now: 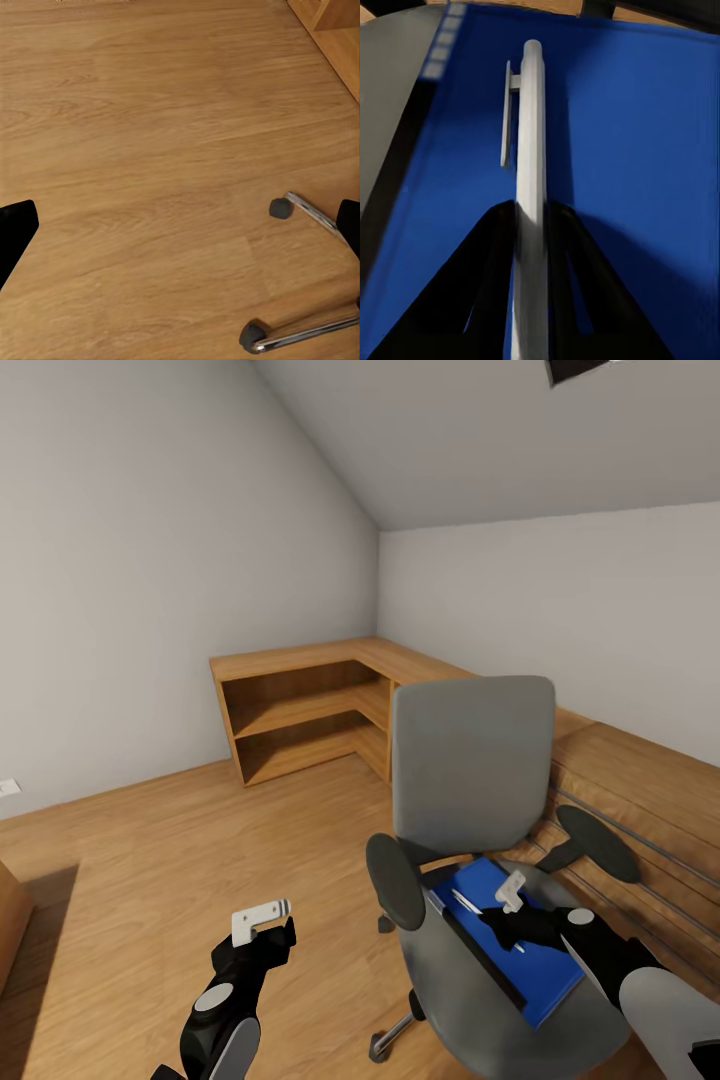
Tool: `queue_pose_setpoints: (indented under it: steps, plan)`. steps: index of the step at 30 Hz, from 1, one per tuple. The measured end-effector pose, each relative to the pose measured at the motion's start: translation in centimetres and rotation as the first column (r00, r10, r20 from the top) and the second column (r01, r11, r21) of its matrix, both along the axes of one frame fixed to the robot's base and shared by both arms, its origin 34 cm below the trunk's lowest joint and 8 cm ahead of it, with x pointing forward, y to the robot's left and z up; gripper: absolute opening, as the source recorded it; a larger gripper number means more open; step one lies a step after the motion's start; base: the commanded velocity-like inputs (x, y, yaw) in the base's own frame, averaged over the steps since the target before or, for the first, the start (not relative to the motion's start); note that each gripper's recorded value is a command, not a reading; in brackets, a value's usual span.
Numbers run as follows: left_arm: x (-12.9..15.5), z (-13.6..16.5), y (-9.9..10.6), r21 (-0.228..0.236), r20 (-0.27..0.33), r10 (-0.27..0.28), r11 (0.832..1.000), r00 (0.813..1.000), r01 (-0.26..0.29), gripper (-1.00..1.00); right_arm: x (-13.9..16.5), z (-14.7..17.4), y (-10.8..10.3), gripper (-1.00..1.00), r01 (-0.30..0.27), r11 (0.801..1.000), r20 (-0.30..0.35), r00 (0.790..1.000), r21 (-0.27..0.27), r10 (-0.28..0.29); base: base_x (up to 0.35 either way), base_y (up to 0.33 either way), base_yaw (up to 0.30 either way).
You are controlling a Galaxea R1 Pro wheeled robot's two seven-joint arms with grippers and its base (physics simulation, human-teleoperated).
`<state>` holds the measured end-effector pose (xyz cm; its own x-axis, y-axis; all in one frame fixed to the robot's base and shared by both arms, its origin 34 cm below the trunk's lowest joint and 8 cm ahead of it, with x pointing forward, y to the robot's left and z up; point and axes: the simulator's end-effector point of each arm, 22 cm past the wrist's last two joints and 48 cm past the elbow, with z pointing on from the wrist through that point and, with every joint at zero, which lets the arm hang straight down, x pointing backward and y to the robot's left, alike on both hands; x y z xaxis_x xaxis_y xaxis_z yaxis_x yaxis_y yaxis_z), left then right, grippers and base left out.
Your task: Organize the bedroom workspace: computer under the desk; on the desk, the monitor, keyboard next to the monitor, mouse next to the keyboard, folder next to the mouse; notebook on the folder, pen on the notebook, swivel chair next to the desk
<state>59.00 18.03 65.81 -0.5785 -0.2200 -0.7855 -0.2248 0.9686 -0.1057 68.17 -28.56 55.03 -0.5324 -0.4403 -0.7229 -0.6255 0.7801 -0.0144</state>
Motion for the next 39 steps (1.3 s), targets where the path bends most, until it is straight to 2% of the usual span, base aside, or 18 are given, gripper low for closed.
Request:
queue_pose_setpoints:
  steps: [11, 24, 30, 33, 37, 38, 39]
  plan:
    - [0.3, 2.1, 0.0, -0.002, -0.002, -0.002, 1.0, 1.0, 0.002, 1.0, 0.5, 2.3, 0.0, -1.0, 0.001, 1.0, 0.004, 1.0, 0.0, -0.001, -0.036, 0.0, 0.0]
    - [0.6, 4.6, 0.0, -0.002, -0.003, -0.001, 1.0, 1.0, 0.001, 1.0, 1.3, 5.3, 0.0, -1.0, 0.001, 1.0, 0.021, 1.0, -0.002, -0.001, -0.303, -0.005, 0.0]
    - [0.8, 5.7, 0.0, -0.001, -0.003, 0.0, 1.0, 1.0, 0.0, 1.0, 2.3, 7.4, 0.1, -1.0, 0.002, 1.0, 0.041, 0.999, -0.002, -0.002, -0.313, -0.147, 0.0]
    - [0.8, 6.3, 0.1, 0.0, -0.003, 0.002, 1.0, 1.0, -0.002, 1.0, 2.8, 8.4, -0.2, -1.0, 0.027, 1.0, 0.039, 0.999, 0.006, -0.028, -0.288, -0.216, 0.0]
    - [0.9, 7.0, 0.2, 0.0, -0.003, 0.004, 1.0, 1.0, -0.004, 1.0, 4.7, 11.2, -1.7, -1.0, 0.127, 0.991, 0.042, 0.991, 0.045, -0.128, -0.282, -0.232, 0.0]
    - [0.9, 7.2, 0.2, 0.0, -0.003, 0.004, 1.0, 1.0, -0.004, 1.0, 5.7, 12.7, -2.6, -1.0, 0.177, 0.982, 0.052, 0.982, 0.067, -0.18, -0.281, -0.238, 0.0]
    - [1.0, 7.4, 0.2, 0.0, -0.003, 0.004, 1.0, 1.0, -0.004, 1.0, 6.2, 13.5, -3.1, -1.0, 0.204, 0.976, 0.055, 0.977, 0.079, -0.208, -0.28, -0.239, 0.0]
